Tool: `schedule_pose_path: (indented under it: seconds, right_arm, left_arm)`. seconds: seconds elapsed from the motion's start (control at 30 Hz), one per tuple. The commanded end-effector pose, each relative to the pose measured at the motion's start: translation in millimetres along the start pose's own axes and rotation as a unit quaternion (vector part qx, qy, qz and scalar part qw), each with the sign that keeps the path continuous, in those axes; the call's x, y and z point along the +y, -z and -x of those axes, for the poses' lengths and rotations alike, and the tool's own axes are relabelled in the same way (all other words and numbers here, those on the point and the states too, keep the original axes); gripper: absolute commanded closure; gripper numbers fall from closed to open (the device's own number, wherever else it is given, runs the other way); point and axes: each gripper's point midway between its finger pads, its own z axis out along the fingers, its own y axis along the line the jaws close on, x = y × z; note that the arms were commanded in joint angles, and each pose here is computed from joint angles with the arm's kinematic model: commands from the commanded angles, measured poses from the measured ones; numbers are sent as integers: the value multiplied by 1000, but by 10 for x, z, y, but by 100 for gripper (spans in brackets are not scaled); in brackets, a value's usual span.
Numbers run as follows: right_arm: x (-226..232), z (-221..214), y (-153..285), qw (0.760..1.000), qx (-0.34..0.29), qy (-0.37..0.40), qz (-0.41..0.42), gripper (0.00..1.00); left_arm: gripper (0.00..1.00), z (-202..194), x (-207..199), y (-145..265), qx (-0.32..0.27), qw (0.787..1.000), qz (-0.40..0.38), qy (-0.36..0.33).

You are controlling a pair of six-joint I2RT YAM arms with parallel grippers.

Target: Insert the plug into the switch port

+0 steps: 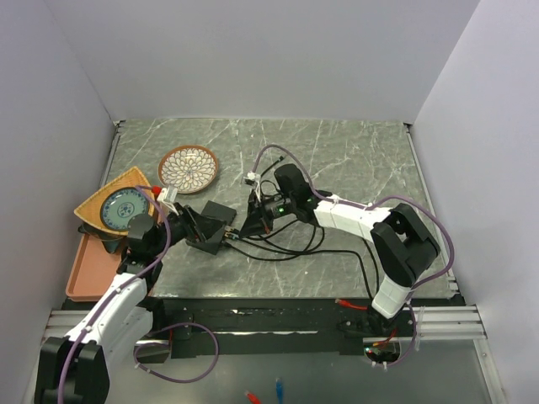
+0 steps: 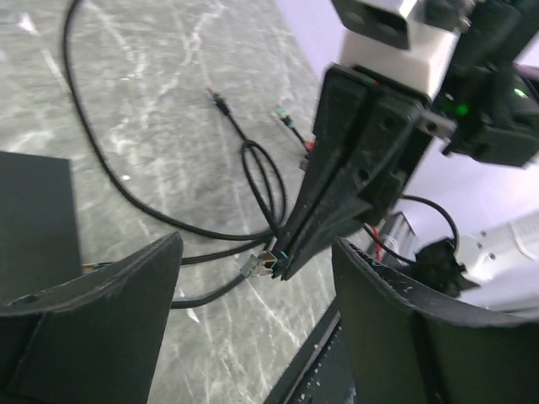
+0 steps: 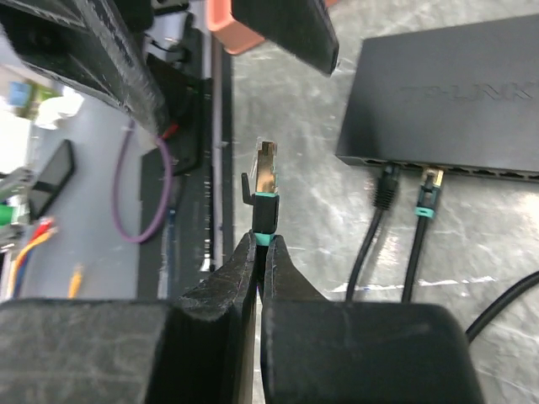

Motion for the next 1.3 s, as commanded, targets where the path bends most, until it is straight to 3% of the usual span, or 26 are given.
schedule_pose_path:
  seconds: [0.0, 0.13, 0.3, 0.7, 0.93, 1.0, 1.1, 1.13, 1.27]
  right_arm:
    - [163, 80, 42, 998, -12, -12, 58, 100]
    - [208, 94, 76, 996, -16, -19, 80, 100]
    - [203, 106, 97, 996, -16, -22, 84, 100]
    - [191, 152, 118, 996, -23, -27, 86, 100]
    - [143, 119, 111, 996, -17, -35, 75, 100]
    - [117, 101, 100, 997, -13, -39, 69, 100]
    - [69, 107, 94, 998, -12, -37, 55, 100]
    - [66, 90, 94, 998, -8, -41, 52, 95]
    - [0, 131, 147, 999, -9, -29, 10, 71]
  left_arm:
    - [25, 77, -302, 43, -9, 997, -73, -38]
    - [29, 60, -340, 50, -7, 995, -87, -40]
    - [44, 13, -418, 57, 4, 993, -114, -39]
    - [47, -96, -460, -61, 35, 992, -113, -42]
    - [73, -95, -452, -152, 38, 993, -104, -37]
    - [76, -75, -461, -167, 35, 993, -104, -38]
    - [95, -33, -490, -171, 25, 994, -104, -36]
    - [99, -22, -486, -171, 21, 994, -101, -34]
    - [99, 31, -487, -167, 8, 995, -92, -29]
